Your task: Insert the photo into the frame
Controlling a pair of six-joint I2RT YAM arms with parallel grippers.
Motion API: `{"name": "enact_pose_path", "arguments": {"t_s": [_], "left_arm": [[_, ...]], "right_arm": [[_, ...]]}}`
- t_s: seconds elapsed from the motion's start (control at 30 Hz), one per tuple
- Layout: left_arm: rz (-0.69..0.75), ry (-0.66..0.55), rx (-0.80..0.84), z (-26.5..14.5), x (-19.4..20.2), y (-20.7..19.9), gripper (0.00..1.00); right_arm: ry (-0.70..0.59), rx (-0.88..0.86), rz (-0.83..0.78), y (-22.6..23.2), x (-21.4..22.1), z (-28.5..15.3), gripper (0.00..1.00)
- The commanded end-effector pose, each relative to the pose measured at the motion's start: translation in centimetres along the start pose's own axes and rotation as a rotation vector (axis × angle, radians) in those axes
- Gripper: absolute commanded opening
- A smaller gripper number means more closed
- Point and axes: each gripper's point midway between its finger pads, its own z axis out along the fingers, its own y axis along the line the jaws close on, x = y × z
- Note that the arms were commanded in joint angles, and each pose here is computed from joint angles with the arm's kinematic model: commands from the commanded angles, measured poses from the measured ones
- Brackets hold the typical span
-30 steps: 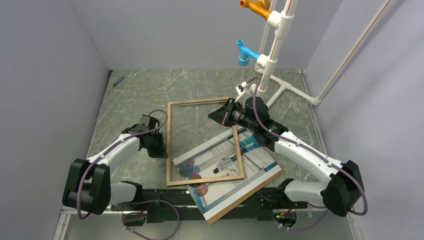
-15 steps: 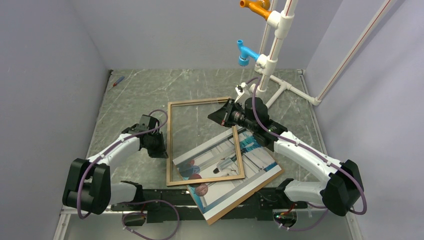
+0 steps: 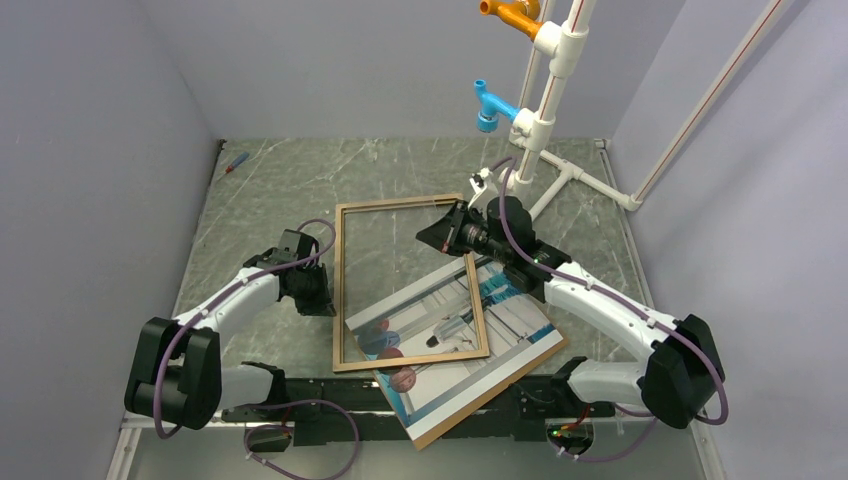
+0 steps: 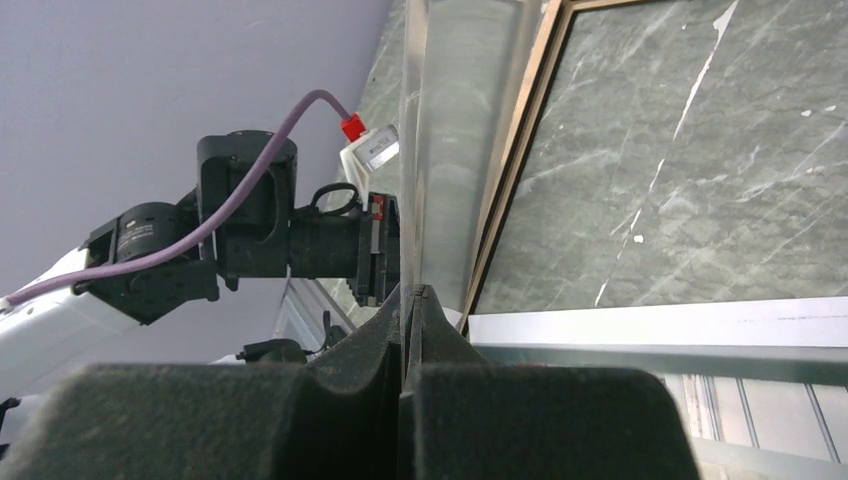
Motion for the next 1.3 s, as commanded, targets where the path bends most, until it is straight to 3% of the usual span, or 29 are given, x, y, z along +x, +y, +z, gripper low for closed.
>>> {"name": "enact_pose_path", "arguments": {"t_s": [0.0, 0.8, 1.27], "left_arm": [[-0.001, 0.003, -0.028, 0.4, 0.4, 0.7, 0.02], [-0.001, 0.009, -0.033, 0.7, 0.4, 0.8, 0.02], [0.000, 0.016, -0.039, 0.8, 0.5, 0.9, 0.01]], "right_arm": [[-0.048, -0.047, -0.004, 0.6, -1.0, 0.5, 0.00], [0.038, 0.020, 0.160, -2.1, 2.2, 1.2, 0.00], [0.052, 0.006, 0.167, -1.3, 2.2, 0.4, 0.00]]}}
